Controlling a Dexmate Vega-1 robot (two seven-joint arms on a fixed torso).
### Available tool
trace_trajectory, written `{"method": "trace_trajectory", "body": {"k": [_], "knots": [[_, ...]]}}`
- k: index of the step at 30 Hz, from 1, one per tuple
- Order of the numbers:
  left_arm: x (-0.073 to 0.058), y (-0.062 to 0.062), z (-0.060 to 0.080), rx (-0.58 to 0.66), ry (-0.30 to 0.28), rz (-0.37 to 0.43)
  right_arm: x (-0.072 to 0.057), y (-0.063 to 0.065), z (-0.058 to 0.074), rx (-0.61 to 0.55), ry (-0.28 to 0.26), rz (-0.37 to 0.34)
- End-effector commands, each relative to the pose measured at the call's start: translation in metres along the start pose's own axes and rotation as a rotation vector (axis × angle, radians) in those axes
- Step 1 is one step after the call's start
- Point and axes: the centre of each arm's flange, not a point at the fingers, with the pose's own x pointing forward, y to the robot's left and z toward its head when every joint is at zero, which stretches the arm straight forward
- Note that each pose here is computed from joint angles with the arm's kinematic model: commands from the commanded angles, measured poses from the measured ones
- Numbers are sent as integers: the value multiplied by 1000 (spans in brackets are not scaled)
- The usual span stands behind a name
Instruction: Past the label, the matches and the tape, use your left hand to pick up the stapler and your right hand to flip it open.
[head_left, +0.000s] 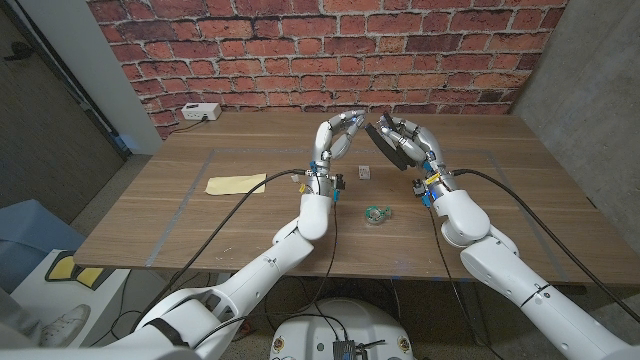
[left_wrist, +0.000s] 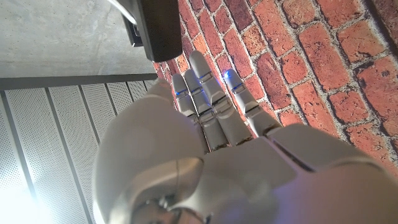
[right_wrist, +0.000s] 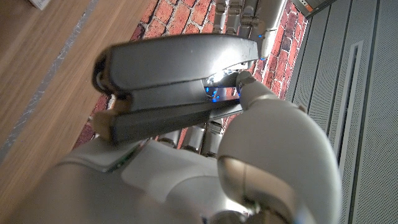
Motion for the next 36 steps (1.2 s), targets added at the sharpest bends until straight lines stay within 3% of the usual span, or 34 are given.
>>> {"method": "trace_trajectory", "body": {"k": [1,10,13,36], "knots": [[-2,0,-3,-11,16,-28,3,-1,3,-1,-9,-9],[-1,-2,-5,6,36,-66,7,2,2,10,-7,0],[2,-3,-6,23,42,-111,9,5,-1,11,-4,12],[-3,-5,-15,78,77,-95,18,9,-3,22,-16,13]]}}
